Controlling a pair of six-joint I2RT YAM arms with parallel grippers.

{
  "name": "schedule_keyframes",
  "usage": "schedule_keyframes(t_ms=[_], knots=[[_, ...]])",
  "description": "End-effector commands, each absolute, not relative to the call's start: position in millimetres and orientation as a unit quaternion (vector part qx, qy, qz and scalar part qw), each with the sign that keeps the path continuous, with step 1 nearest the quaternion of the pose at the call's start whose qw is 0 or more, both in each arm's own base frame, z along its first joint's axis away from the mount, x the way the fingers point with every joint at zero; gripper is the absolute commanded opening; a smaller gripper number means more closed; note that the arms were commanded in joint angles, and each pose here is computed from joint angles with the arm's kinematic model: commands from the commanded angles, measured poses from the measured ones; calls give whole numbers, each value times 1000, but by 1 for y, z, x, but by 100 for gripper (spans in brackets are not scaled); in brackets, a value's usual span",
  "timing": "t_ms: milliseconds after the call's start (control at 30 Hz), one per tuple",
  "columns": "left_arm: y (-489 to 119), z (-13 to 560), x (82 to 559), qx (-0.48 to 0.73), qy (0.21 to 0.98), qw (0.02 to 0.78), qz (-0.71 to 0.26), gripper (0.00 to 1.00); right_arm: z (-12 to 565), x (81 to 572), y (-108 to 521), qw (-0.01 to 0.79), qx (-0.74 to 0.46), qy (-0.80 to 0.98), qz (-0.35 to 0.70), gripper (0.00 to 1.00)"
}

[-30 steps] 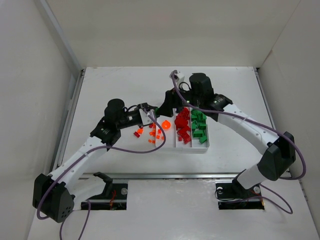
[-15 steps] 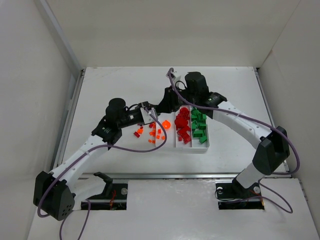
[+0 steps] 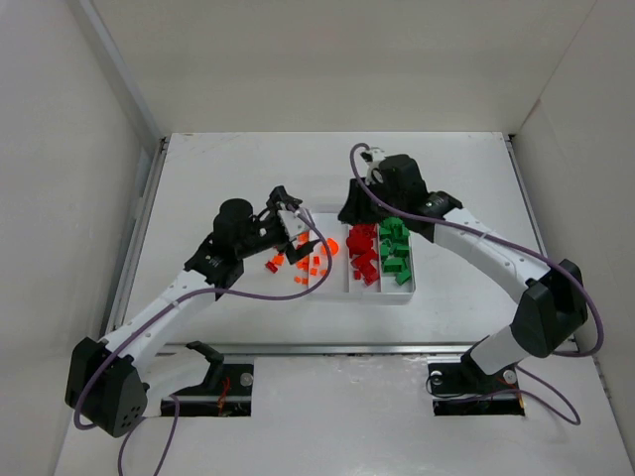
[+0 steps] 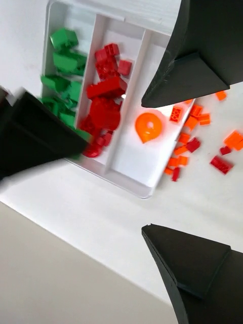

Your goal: Sort the legos into containers by color

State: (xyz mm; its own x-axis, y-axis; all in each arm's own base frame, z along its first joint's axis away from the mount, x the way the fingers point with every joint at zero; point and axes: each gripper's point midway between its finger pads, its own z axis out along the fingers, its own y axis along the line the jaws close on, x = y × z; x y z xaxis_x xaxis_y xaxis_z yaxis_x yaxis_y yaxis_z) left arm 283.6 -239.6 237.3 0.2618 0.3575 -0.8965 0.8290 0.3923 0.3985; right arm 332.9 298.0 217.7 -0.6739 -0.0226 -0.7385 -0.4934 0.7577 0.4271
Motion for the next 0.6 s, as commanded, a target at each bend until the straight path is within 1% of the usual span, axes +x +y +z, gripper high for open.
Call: schedule_keyframes(t_ms=[0,67,100,200,367,400,467,533,567], knots=[[-213,212,298,428,666,590,-156,100,175,348,210,372,-31,913,167,0],[-196,193,305,388,708,577,-124,100,152,348,174,360,6,928,99,0],[-190,186,305,382,718,571,-112,100,150,348,168,360,11,929,83,0],[-181,170,303,368,741,554,-98,100,124,347,145,327,24,944,39,0],[-173,146,298,412,731,540,-68,100,104,350,143,305,4,952,17,0],[-170,144,300,423,724,542,-53,100,109,353,144,311,-1,950,18,0],[-164,141,302,433,721,540,-40,100,102,352,146,299,-9,954,16,6],[-166,138,299,461,708,533,-36,100,101,352,146,293,-10,956,13,20],[-167,131,297,471,710,523,-40,100,100,350,145,289,-10,957,11,35]])
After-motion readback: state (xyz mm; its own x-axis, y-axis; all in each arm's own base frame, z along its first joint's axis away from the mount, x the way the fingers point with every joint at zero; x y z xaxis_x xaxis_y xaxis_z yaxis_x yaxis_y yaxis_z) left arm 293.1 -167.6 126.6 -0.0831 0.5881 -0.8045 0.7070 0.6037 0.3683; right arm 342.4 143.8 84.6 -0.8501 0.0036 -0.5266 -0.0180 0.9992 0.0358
